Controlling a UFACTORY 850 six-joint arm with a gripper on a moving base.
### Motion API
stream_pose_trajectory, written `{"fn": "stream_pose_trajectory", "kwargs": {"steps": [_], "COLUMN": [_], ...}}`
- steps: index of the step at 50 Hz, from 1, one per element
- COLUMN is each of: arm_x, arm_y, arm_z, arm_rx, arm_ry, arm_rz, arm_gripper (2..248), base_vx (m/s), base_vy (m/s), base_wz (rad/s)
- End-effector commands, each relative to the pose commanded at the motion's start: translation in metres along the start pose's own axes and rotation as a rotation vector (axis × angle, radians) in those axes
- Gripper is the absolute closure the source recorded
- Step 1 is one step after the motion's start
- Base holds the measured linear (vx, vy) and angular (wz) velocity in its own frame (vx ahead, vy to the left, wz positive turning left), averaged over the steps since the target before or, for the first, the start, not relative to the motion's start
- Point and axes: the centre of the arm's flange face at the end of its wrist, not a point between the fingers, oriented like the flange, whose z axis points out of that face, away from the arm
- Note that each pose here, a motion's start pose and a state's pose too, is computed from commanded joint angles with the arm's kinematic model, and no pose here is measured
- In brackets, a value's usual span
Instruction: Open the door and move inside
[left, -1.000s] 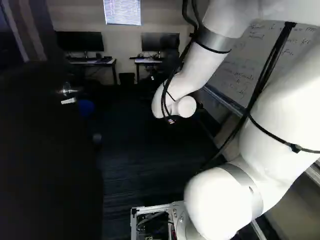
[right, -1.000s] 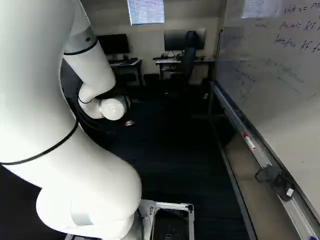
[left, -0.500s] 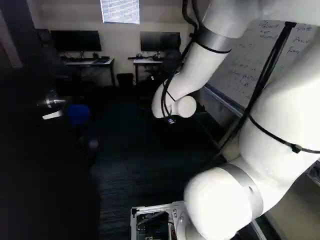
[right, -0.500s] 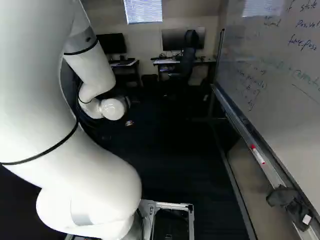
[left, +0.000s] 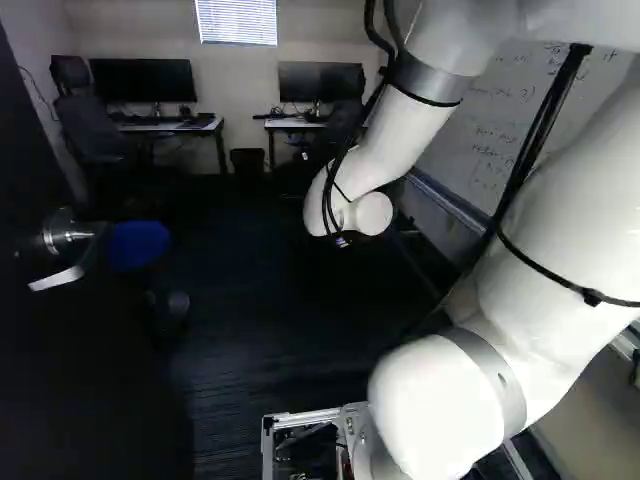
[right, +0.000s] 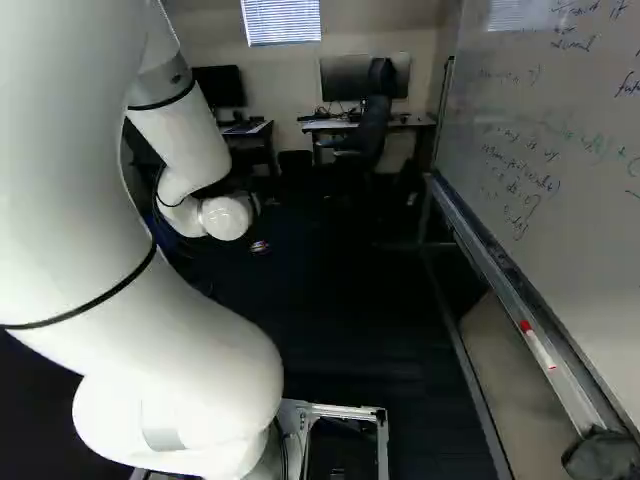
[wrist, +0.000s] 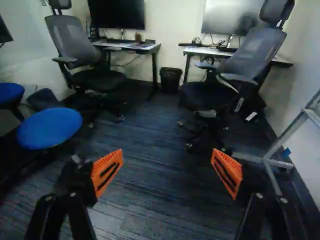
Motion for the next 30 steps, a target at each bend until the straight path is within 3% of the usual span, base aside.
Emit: {"fn": "stream_pose_trajectory", "kwargs": {"steps": [30], "arm_x": [0.0], "arm_y": [0.0], "arm_z": [0.0], "arm_rx": [0.0], "arm_ry": [0.0], "arm_rz": [0.0], "arm_gripper": [3], "base_vx": [0.21], "base_vy": [0.006], "base_wz": [-0.014]}}
